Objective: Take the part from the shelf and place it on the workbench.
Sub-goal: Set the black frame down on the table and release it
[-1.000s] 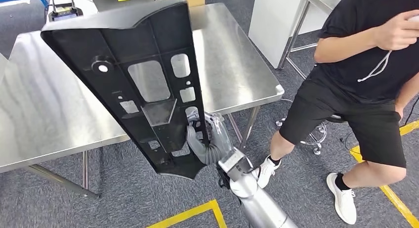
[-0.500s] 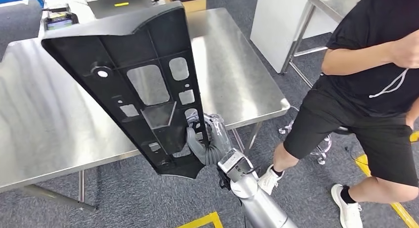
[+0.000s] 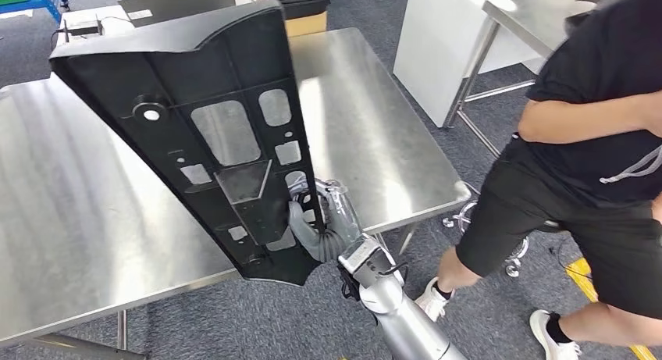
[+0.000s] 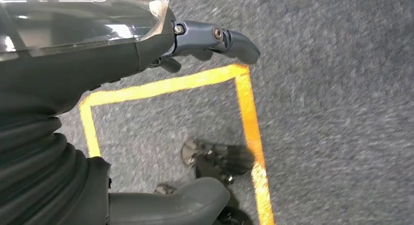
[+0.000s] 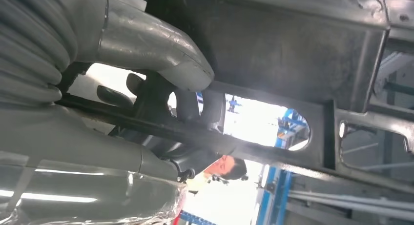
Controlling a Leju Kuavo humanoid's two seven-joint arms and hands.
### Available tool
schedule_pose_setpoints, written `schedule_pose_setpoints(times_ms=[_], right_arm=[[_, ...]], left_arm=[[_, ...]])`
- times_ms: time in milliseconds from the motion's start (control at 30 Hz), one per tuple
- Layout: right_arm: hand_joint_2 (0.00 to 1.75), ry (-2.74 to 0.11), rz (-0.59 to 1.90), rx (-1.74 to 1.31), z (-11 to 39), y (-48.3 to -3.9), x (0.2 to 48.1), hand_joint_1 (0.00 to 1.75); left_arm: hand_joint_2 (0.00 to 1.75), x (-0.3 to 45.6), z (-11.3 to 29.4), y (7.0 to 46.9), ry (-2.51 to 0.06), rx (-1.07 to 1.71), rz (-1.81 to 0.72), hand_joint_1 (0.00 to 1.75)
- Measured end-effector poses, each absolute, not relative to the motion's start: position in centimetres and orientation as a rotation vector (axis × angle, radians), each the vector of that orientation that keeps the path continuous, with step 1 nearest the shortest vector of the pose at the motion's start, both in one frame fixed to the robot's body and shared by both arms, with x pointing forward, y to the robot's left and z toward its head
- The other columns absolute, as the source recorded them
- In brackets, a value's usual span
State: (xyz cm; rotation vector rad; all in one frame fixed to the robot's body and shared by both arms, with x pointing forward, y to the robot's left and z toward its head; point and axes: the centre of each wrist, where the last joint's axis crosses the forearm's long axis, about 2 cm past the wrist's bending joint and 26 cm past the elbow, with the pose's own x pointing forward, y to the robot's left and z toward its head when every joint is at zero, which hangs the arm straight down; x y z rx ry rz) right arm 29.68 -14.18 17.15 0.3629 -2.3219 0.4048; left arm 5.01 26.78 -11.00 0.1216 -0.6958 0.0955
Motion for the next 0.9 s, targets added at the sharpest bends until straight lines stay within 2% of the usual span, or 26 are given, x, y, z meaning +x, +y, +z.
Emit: schedule_pose_setpoints(times_ms=[433, 767, 900], right_arm=[[1.75, -2.333, 0.481, 0.301, 17.5, -14.0, 30.1, 1.73], [1.75, -2.341, 0.896, -0.193, 21.1, -10.4, 34.8, 1.73], [1.75, -2.317, 0.983, -0.257, 21.7, -8.9, 36.1, 1.73]], left_arm=[[1.75, 5.1, -11.0, 26.5, -0.695, 0.159, 0.111, 0.00], [1.75, 5.7, -10.9, 26.5, -0.684, 0.164, 0.084, 0.00], [1.75, 5.7, -10.9, 26.5, -0.684, 0.159, 0.075, 0.00]])
